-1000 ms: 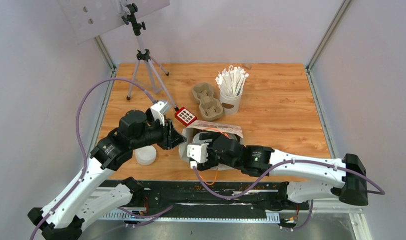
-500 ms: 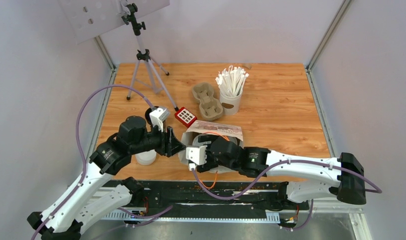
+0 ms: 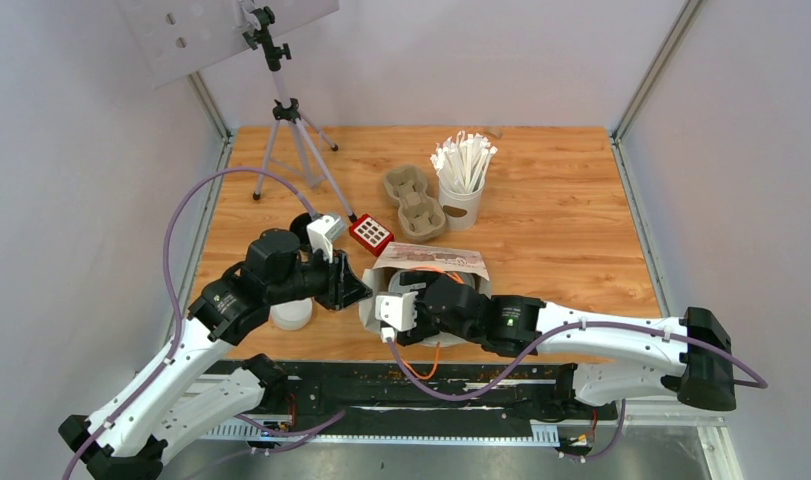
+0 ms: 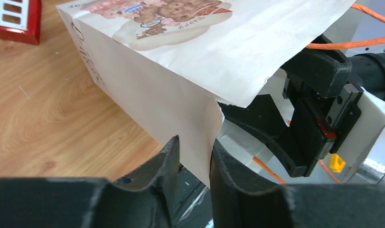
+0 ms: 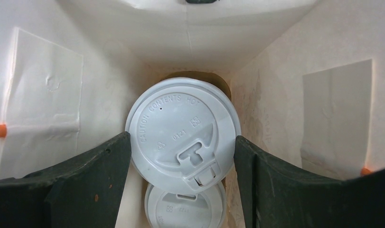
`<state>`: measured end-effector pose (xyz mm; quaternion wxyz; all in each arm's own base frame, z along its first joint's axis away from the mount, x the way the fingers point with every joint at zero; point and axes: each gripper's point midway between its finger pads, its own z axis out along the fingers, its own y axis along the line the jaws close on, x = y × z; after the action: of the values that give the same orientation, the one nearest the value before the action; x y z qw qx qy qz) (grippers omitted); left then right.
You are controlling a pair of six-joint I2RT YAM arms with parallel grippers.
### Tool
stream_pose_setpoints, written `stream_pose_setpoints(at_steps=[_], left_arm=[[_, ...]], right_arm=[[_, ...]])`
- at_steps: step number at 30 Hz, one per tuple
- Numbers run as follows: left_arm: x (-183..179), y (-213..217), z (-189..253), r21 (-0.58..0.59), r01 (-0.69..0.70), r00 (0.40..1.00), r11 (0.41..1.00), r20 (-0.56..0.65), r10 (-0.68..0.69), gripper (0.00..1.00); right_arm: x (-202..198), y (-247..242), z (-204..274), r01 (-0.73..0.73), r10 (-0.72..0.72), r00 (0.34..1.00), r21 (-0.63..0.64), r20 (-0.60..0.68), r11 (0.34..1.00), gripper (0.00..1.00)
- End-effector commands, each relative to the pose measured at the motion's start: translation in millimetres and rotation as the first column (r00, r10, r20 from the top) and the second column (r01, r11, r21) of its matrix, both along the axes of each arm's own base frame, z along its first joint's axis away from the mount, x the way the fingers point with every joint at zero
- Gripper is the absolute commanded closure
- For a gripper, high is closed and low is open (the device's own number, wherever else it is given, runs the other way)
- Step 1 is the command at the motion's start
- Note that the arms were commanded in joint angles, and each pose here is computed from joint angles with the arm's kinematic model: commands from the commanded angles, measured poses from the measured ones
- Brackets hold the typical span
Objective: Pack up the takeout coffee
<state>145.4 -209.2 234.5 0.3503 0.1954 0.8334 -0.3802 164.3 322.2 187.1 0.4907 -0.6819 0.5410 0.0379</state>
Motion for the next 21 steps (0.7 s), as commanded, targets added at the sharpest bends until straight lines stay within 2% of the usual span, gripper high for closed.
stream_pose_setpoints(at_steps=[1, 4, 9, 18, 21], left_arm=[[0, -9, 7, -0.044, 0.042, 0.999, 0.998, 0.032, -0.041, 0.70], [-2, -10, 7, -0.054, 0.057, 0.998, 0.997, 0.033, -0.055, 0.85], [-7, -15, 8, -0.075, 0.098, 0.995, 0.992, 0.037, -0.096, 1.00], [-10, -10, 0, -0.072, 0.096, 0.994, 0.993, 0.050, -0.092, 1.00], [-10, -10, 1, -0.071, 0.090, 0.995, 0.993, 0.050, -0.087, 1.00]], right_arm=[[3, -1, 12, 0.011, -0.012, 0.999, 0.040, 0.037, 0.999, 0.26], [0, 2, 16, -0.039, 0.037, 0.997, 0.037, 0.064, 0.999, 0.25], [3, 7, 11, -0.050, 0.049, 0.996, 0.005, 0.075, 0.999, 0.26], [12, 16, 7, -0.086, 0.089, 0.984, -0.020, 0.152, 0.996, 0.23], [10, 19, 2, -0.130, 0.134, 0.981, -0.036, 0.142, 0.991, 0.23]])
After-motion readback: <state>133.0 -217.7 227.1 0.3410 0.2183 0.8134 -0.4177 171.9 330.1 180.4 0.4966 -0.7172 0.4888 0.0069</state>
